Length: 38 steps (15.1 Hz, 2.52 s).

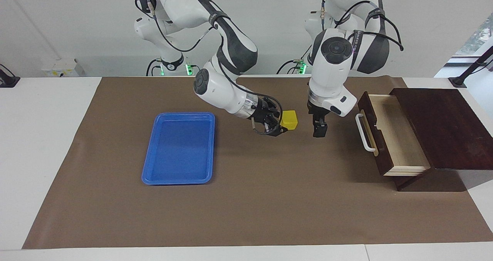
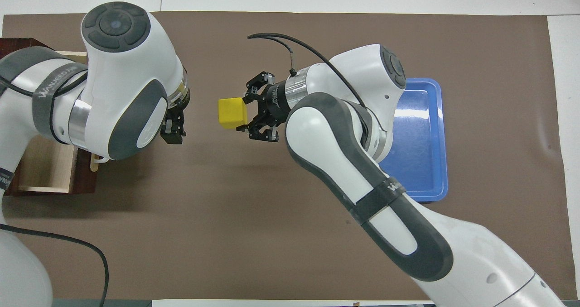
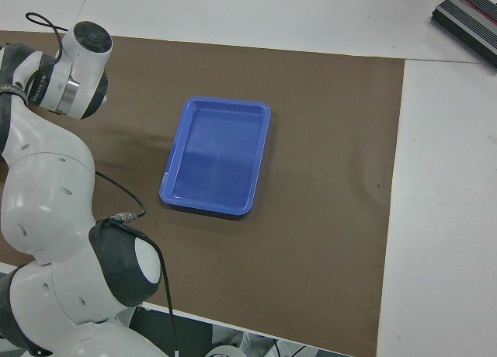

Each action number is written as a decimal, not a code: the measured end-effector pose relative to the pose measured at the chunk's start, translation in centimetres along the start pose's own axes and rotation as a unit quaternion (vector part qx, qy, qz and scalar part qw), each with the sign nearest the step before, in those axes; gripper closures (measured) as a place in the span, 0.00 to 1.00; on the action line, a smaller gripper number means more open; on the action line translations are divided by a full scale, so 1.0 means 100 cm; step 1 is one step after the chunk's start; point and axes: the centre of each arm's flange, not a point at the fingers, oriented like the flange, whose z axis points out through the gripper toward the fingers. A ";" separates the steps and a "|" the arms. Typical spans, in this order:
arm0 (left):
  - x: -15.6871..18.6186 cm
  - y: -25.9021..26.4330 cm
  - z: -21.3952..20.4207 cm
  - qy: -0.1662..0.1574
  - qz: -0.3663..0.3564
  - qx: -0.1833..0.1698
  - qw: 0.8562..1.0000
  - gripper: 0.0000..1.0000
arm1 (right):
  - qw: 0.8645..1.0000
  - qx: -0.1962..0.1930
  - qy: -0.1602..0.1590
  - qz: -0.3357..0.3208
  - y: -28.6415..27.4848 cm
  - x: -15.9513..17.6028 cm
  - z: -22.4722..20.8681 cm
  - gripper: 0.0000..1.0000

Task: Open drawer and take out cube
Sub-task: 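Open the left gripper while the right gripper carries the cube away, then lower the cube into the tray with the right gripper while the left gripper withdraws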

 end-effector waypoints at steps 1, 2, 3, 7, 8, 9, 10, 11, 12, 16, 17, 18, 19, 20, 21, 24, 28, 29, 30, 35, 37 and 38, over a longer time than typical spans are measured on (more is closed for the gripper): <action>0.015 -0.001 0.014 0.010 0.006 0.000 1.000 0.00 | 1.000 0.007 0.003 0.007 -0.010 0.013 -0.013 0.44; 0.032 -0.003 0.027 0.020 0.014 0.002 1.000 0.00 | 1.000 0.017 0.008 0.013 -0.021 0.029 -0.030 0.44; 0.050 -0.006 0.037 0.028 0.023 0.006 0.999 0.00 | 0.999 0.030 0.011 0.016 -0.032 0.046 -0.048 0.44; 0.103 -0.013 0.049 0.092 0.064 0.005 0.994 0.00 | 0.998 0.051 0.020 0.013 -0.065 0.141 -0.121 0.44; 0.114 -0.011 0.048 0.107 0.069 -0.002 0.992 0.00 | 0.998 0.050 0.022 0.013 -0.068 0.168 -0.133 0.44; 0.126 -0.009 0.048 0.122 0.071 -0.011 0.990 0.00 | 0.998 0.049 0.024 0.013 -0.068 0.193 -0.141 0.44; 0.140 -0.007 0.049 0.135 0.072 -0.016 0.988 0.00 | 0.999 0.044 0.027 0.009 -0.066 0.215 -0.141 0.44; 0.152 -0.005 0.051 0.141 0.074 -0.019 0.987 0.00 | 0.999 0.037 0.030 0.004 -0.062 0.233 -0.136 0.44; 0.162 -0.004 0.052 0.144 0.080 -0.018 0.986 0.00 | 0.999 0.028 0.033 -0.001 -0.057 0.248 -0.130 0.44; 0.200 -0.001 0.056 0.148 0.082 -0.023 0.985 0.00 | 0.999 0.017 0.036 -0.014 -0.046 0.289 -0.127 0.44; 0.213 0.000 0.057 0.147 0.082 -0.023 0.985 0.00 | 0.999 0.016 0.036 -0.017 -0.045 0.295 -0.128 0.44; 0.228 -0.001 0.059 0.147 0.084 -0.021 0.985 0.00 | 0.999 0.013 0.036 -0.019 -0.043 0.299 -0.126 0.44; 0.243 -0.002 0.061 0.147 0.086 -0.019 0.985 0.00 | 0.999 0.009 0.036 -0.022 -0.041 0.302 -0.123 0.44; 0.256 -0.002 0.062 0.146 0.087 -0.020 0.985 0.00 | 0.999 0.005 0.036 -0.023 -0.039 0.305 -0.119 0.44; 0.263 -0.002 0.062 0.144 0.085 -0.022 0.986 0.00 | 0.999 0.002 0.036 -0.024 -0.037 0.307 -0.116 0.44; 0.261 -0.002 0.062 0.145 0.089 -0.023 0.985 0.00 | 0.999 -0.003 0.036 -0.027 -0.033 0.313 -0.113 0.44; 0.238 0.010 0.034 0.121 0.099 -0.064 0.986 0.00 | 0.999 -0.016 0.035 -0.029 -0.022 0.322 -0.105 0.44; 0.219 0.014 0.018 0.095 0.099 -0.082 0.987 0.00 | 0.999 -0.022 0.034 -0.032 -0.015 0.324 -0.101 0.44; 0.199 0.017 0.001 0.073 0.102 -0.099 0.987 0.00 | 0.998 -0.028 0.034 -0.035 -0.007 0.325 -0.099 0.44; 0.115 -0.005 -0.077 0.010 0.196 -0.112 0.974 0.00 | 0.998 -0.041 0.032 -0.046 0.046 0.312 -0.106 0.44; 0.102 -0.015 -0.098 -0.009 0.277 -0.104 0.955 0.00 | 0.997 -0.041 0.033 -0.053 0.068 0.307 -0.112 0.44; 0.100 -0.018 -0.104 -0.016 0.314 -0.101 0.944 0.00 | 0.997 -0.040 0.035 -0.054 0.075 0.306 -0.113 0.44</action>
